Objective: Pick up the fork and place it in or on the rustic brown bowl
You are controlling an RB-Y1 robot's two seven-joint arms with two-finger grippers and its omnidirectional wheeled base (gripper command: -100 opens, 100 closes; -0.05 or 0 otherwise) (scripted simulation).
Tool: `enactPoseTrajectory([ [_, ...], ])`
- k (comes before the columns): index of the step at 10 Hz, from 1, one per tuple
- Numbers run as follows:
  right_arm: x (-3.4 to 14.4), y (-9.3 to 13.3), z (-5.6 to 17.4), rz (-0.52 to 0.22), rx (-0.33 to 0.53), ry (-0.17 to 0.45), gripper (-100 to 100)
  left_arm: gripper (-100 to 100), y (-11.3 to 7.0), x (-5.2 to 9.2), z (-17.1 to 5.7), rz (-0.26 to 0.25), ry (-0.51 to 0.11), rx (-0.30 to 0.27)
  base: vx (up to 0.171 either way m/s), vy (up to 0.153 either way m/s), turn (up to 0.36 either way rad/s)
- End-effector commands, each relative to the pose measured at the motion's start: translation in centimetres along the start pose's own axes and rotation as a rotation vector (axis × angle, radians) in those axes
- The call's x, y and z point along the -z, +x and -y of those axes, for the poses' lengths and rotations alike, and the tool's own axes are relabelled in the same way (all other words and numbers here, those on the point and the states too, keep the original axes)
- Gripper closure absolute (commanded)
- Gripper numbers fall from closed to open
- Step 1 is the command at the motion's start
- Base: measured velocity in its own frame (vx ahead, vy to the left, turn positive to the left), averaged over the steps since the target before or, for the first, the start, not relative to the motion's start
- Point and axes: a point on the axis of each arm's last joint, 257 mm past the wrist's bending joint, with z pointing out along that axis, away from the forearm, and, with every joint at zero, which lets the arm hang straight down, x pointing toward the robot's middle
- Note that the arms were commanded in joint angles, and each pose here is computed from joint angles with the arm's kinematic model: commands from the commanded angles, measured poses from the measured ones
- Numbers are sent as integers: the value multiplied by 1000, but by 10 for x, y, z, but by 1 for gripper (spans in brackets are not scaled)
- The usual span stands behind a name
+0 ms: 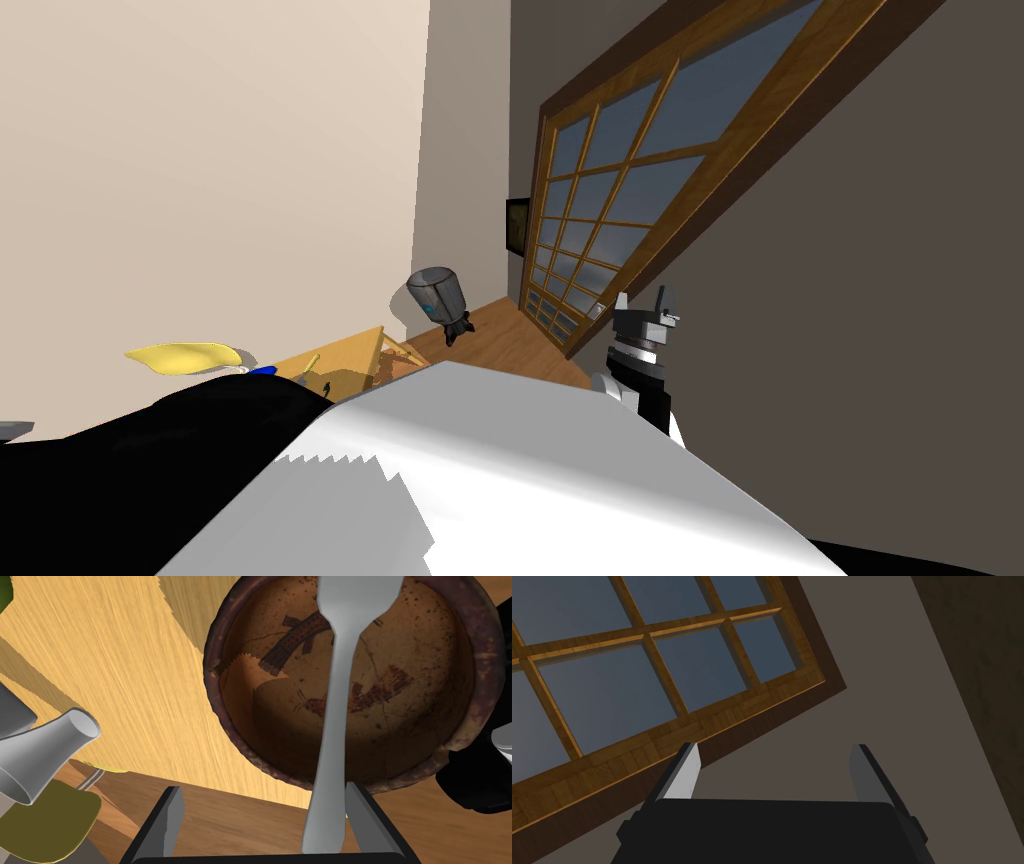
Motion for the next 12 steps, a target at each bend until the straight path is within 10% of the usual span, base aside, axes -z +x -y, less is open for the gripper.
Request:
enactPoseTrajectory([
  [1, 0, 0, 0, 0, 0, 0, 0, 0, 0, 0, 0, 0, 0, 0, 0, 0, 0],
  [2, 0, 0, 0, 0, 0, 0, 0, -100, 11, 13, 0, -10, -1, -14, -4, -5, 120],
  [10, 0, 0, 0, 0, 0, 0, 0, -100, 46, 60, -2, -40, 1, -71, -9, -10, 95],
  [11, 0, 0, 0, 0, 0, 0, 0, 0, 46, 61, -2, -39, 1, -73, 0, 0, 0],
  [12, 0, 0, 0, 0, 0, 0, 0, 0, 46, 61, -2, -39, 1, -72, 0, 0, 0],
])
